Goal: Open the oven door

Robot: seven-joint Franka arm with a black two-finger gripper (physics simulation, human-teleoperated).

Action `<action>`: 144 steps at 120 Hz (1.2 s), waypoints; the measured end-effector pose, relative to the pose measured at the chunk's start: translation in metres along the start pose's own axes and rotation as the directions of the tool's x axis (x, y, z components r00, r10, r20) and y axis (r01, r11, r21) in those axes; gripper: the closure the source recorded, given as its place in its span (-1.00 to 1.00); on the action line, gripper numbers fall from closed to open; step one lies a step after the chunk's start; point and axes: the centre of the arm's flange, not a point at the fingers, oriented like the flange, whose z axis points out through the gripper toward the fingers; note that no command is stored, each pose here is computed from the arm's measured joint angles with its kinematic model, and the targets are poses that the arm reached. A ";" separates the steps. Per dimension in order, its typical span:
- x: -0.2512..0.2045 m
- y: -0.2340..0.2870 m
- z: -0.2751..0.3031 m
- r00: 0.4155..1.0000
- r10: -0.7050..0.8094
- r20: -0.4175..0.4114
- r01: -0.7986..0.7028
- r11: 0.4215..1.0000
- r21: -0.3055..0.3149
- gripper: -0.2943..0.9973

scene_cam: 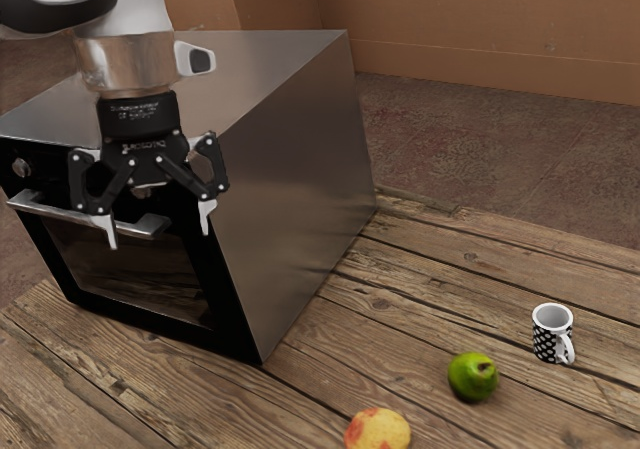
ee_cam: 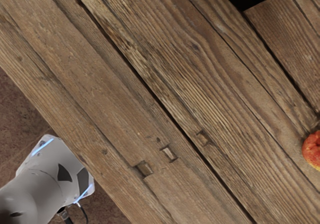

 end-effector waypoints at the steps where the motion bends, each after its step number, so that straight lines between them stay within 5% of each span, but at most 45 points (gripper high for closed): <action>1: 0.000 0.001 -0.001 1.000 -0.012 -0.003 0.012 1.000 -0.005 -0.54; 26: -0.006 0.017 -0.013 0.965 -0.262 -0.025 0.258 0.960 -0.109 -0.54; 41: -0.100 -0.018 -0.065 0.969 -0.243 -0.044 0.222 0.934 -0.278 -0.54; 48: -0.108 -0.053 -0.065 0.952 -0.304 -0.037 0.277 0.907 -0.317 -0.54; 63: -0.052 -0.110 0.005 0.839 -0.545 0.002 0.496 0.763 -0.414 -0.54; 82: -0.002 -0.136 0.008 0.688 -0.724 0.039 0.608 0.546 -0.576 -0.54; 129: 0.036 -0.214 0.059 0.457 -0.880 0.125 0.727 0.289 -0.623 -0.54; 144: 0.048 -0.218 0.060 0.468 -0.876 0.117 0.717 0.299 -0.630 -0.54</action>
